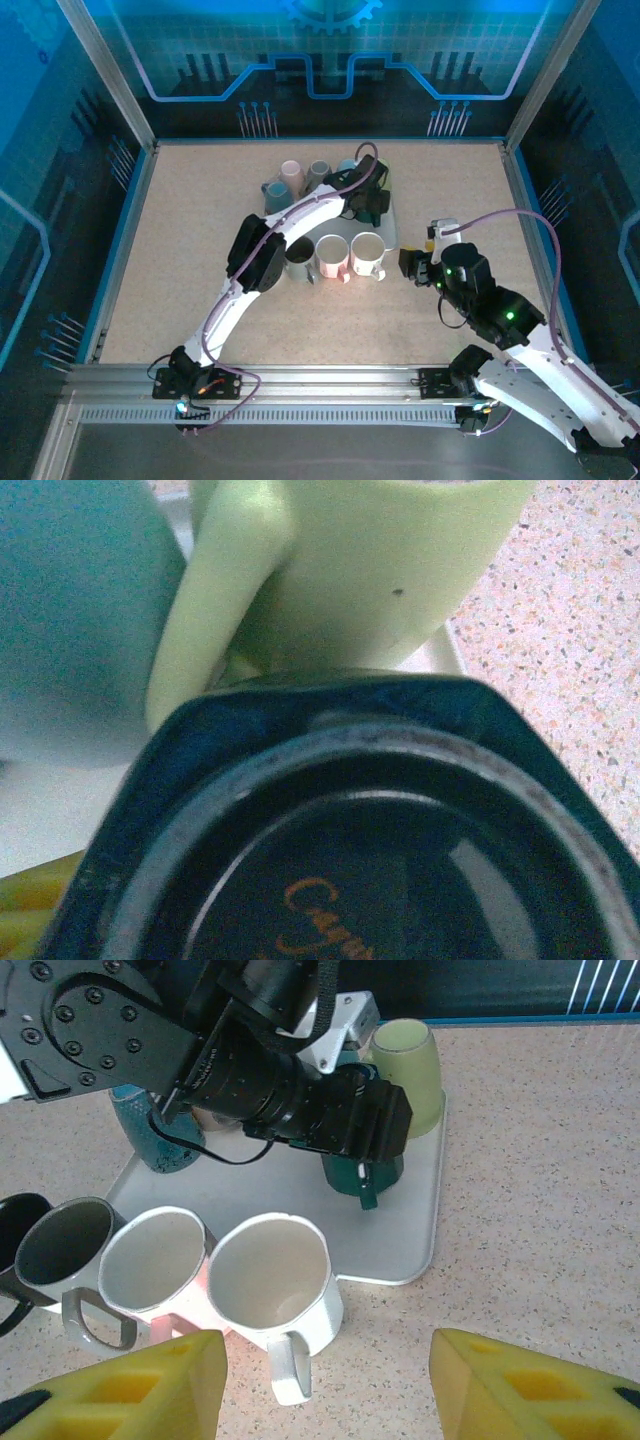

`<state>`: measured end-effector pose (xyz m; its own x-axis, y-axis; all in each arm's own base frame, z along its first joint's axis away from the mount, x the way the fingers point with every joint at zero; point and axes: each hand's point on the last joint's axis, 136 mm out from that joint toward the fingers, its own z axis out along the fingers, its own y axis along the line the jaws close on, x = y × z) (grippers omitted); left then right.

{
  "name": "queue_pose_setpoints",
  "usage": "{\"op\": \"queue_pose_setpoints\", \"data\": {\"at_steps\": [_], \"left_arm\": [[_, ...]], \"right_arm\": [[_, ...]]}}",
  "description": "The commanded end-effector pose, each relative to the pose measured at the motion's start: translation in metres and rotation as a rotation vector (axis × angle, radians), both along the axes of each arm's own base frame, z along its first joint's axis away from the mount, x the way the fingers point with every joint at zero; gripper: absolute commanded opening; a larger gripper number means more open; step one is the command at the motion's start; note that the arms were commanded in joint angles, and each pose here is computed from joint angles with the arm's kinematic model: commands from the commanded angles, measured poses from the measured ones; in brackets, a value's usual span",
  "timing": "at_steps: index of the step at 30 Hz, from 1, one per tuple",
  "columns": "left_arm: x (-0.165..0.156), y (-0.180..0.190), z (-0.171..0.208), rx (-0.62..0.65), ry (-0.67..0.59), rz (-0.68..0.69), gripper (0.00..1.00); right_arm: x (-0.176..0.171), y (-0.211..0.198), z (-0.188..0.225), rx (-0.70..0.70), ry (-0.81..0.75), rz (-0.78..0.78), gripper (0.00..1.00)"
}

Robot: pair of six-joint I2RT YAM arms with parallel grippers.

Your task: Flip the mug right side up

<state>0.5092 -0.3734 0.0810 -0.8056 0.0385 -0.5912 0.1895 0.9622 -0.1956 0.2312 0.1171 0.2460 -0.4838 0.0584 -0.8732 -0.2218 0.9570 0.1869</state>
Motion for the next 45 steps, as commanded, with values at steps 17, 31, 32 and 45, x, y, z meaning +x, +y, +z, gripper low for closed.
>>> {"op": "queue_pose_setpoints", "data": {"at_steps": [17,31,32,45], "left_arm": [[-0.089,0.063,0.277,-0.574,-0.462,-0.031,0.75],[-0.215,0.115,0.338,-1.119,-0.71,-0.384,0.69],[-0.222,0.119,0.342,-1.135,-0.734,-0.398,0.69],[-0.245,0.126,0.353,-1.187,-0.83,-0.482,0.68]], "right_arm": [[-0.005,0.005,0.036,0.104,-0.039,0.033,0.57],[-0.005,0.097,0.097,0.885,0.119,0.484,0.55],[-0.004,0.101,0.099,0.936,0.142,0.516,0.55],[-0.019,0.142,0.138,1.096,0.173,0.779,0.62]]}}
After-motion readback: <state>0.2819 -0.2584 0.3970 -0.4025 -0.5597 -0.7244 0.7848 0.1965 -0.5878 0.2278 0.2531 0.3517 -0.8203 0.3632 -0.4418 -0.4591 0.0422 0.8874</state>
